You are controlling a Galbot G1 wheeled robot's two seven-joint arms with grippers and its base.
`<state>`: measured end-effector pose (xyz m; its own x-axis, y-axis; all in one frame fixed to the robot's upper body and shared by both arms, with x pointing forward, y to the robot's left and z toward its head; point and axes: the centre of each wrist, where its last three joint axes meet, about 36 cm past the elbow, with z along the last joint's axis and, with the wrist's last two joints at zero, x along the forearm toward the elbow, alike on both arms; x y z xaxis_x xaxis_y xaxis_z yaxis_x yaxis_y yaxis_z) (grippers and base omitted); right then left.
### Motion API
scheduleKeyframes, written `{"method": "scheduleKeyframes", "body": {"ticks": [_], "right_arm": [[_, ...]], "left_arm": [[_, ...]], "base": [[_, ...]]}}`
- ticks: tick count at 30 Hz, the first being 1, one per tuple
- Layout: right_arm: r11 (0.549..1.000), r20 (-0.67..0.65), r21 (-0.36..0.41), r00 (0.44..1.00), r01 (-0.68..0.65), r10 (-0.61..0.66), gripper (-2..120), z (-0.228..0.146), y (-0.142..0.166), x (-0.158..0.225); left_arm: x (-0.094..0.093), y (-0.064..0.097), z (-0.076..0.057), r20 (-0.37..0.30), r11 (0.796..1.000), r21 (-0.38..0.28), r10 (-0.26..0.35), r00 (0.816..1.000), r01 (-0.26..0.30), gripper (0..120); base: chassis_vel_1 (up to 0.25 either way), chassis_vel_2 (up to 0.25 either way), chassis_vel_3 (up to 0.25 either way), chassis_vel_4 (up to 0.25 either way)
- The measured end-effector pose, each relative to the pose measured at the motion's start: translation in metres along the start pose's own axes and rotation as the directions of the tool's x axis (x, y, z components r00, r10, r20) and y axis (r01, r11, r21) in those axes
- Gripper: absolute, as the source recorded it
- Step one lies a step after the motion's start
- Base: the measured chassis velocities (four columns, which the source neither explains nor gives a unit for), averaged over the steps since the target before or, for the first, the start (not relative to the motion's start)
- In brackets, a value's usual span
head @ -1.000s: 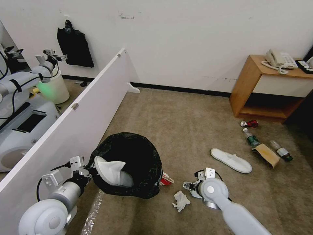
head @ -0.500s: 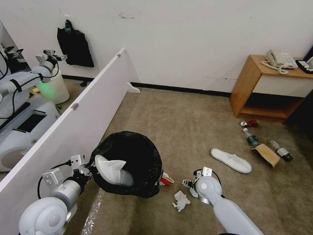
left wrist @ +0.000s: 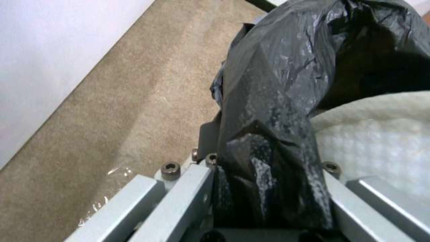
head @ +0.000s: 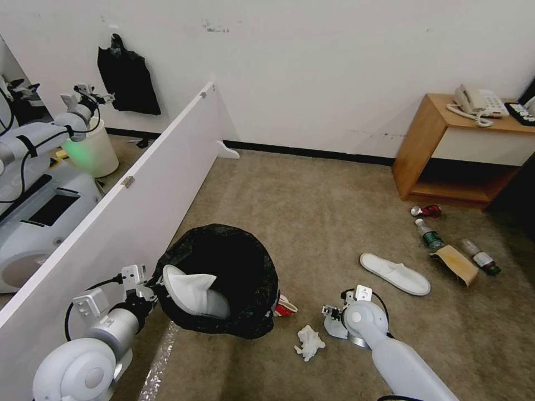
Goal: Pick up the trash bin, then pick up the garbage from the floor and place it into the trash bin.
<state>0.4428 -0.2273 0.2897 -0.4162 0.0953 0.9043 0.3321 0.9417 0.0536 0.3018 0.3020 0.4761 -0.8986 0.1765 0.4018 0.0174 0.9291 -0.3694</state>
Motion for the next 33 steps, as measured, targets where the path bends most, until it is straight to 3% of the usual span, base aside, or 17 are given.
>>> {"method": "scheduleKeyframes", "body": {"ticks": [33], "right_arm": [[0.998,0.038,0.002,0.998,-0.055,0.055,100,0.009,-0.023,-0.014]], "left_arm": [[-0.001,0.0,0.002,0.004,1.0,-0.004,0.002,1.0,-0.002,3]], "base": [[0.0,0.0,0.0,0.0]]}}
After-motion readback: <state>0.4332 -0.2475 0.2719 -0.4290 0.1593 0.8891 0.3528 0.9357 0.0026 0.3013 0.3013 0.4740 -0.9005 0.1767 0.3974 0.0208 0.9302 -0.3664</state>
